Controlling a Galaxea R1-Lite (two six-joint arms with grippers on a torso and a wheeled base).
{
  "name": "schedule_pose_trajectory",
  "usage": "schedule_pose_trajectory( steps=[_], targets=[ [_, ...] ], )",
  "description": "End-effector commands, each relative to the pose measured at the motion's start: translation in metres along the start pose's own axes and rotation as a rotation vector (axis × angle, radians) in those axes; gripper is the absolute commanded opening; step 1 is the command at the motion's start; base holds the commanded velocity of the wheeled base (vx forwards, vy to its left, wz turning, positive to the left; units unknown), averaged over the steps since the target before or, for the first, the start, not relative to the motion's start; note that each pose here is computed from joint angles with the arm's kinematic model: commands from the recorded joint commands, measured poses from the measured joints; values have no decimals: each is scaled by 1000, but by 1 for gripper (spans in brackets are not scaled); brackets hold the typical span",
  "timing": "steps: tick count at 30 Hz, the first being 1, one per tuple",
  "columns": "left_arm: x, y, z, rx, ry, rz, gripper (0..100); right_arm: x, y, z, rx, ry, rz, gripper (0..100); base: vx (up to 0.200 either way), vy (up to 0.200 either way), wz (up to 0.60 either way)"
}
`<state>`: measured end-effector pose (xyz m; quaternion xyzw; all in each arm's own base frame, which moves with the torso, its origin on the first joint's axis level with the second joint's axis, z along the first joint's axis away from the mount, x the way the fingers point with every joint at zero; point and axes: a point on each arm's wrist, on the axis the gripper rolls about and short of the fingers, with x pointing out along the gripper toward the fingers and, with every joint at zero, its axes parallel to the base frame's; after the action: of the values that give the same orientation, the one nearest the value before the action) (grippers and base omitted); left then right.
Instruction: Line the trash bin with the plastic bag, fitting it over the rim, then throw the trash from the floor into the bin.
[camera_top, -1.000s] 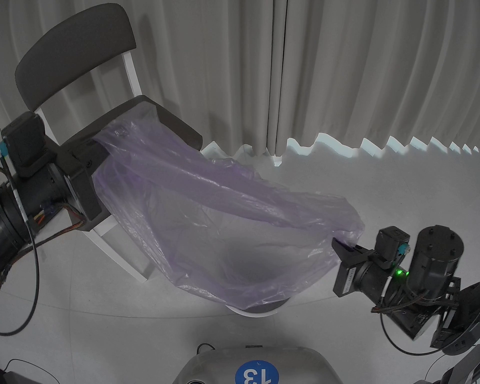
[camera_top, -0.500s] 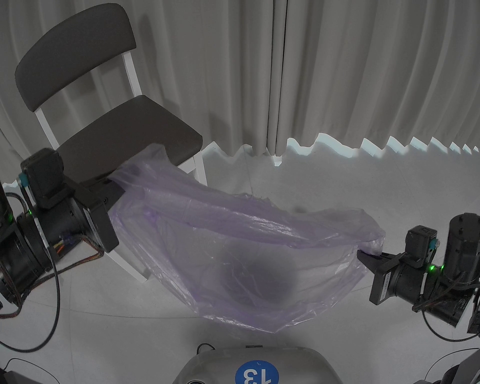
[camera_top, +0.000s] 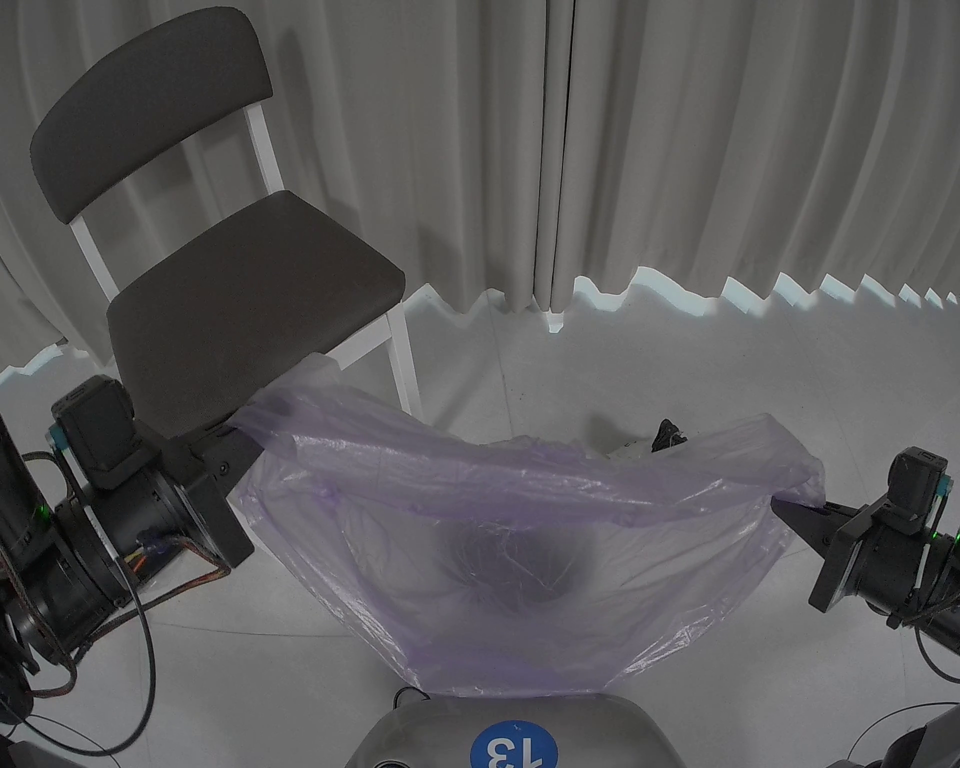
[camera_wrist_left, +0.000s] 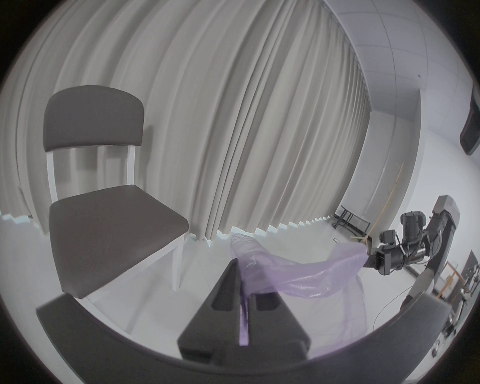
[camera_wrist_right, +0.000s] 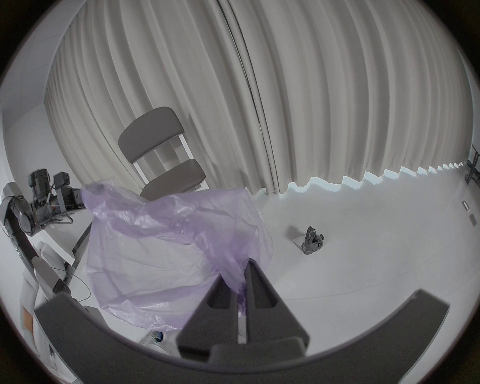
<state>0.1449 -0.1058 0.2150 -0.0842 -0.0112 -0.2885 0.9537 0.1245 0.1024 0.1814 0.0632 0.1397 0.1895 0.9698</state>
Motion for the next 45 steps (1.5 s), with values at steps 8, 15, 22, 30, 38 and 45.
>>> schedule_pose_trajectory(
  steps=[8, 15, 22, 30, 38, 45],
  targets=[
    [18, 3, -28, -22, 86, 10, 0, 4, -2, -9, 3, 52, 9, 0, 0, 0, 0],
    [26, 4, -40, -24, 142, 12, 0, 17, -1, -16, 30, 100, -12, 0, 0, 0, 0],
    [34, 5, -51, -25, 182, 15, 0, 30, 1, -25, 50, 158, -31, 0, 0, 0, 0],
    [52, 5, -69, -46, 164, 12, 0, 43, 2, -33, 53, 183, -41, 0, 0, 0, 0],
    [63, 5, -87, -45, 186, 11, 0, 55, 1, -42, 78, 237, -42, 0, 0, 0, 0],
    [69, 8, -94, -46, 177, 17, 0, 69, -6, -48, 105, 246, -46, 0, 0, 0, 0]
  ],
)
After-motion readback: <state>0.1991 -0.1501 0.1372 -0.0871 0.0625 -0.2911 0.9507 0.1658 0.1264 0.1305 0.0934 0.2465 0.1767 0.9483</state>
